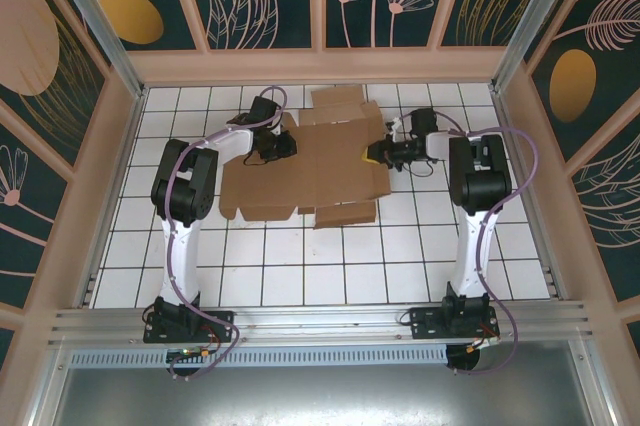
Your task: Fold the paper box
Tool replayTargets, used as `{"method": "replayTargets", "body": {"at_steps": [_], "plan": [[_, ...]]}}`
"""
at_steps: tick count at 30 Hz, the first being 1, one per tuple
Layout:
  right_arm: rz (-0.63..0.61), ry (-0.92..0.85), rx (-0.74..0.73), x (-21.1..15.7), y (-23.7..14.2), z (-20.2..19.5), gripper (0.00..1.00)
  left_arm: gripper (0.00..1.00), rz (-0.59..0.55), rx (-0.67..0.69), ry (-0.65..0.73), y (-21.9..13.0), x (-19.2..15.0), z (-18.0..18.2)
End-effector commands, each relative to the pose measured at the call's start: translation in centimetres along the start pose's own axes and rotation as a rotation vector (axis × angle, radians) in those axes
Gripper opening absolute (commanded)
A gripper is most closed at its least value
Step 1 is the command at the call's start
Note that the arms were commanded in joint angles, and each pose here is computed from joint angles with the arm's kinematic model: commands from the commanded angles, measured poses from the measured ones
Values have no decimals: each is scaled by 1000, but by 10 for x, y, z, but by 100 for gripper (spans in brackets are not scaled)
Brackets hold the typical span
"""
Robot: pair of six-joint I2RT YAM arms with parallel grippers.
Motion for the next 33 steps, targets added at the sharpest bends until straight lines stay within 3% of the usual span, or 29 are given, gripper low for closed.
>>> {"method": "replayTargets", "body": {"at_steps": [1, 8, 14, 23, 29, 33], "plan": [[-43, -71, -108, 17, -14, 41, 7, 20, 102, 21, -30, 10, -28, 11], [0, -155, -388, 28, -8, 83, 3, 20, 108, -35, -70, 11, -31, 6], [40, -256, -715, 38, 12, 110, 2, 19, 129, -156, -150, 16, -39, -5], [0, -336, -872, 42, 30, 125, 1, 19, 140, -302, -204, 6, -48, -33], [-55, -392, -1039, 53, 1, 118, 0, 22, 18, -248, -176, -34, -30, -43], [-90, -408, -1076, 57, -20, 124, 0, 22, -38, -148, -203, -51, -19, -18]]}}
Point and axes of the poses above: each hand's point on the last joint's axis, 136 mm out from that joint toward the fingers, its own y axis out along the fingers, its own z axis along the line the jaws close on, x = y × z, the point moved 4 cm from there along -y, back along the fingers, and after that the axes turned 4 degrees about -y, right-handed, at the moved point
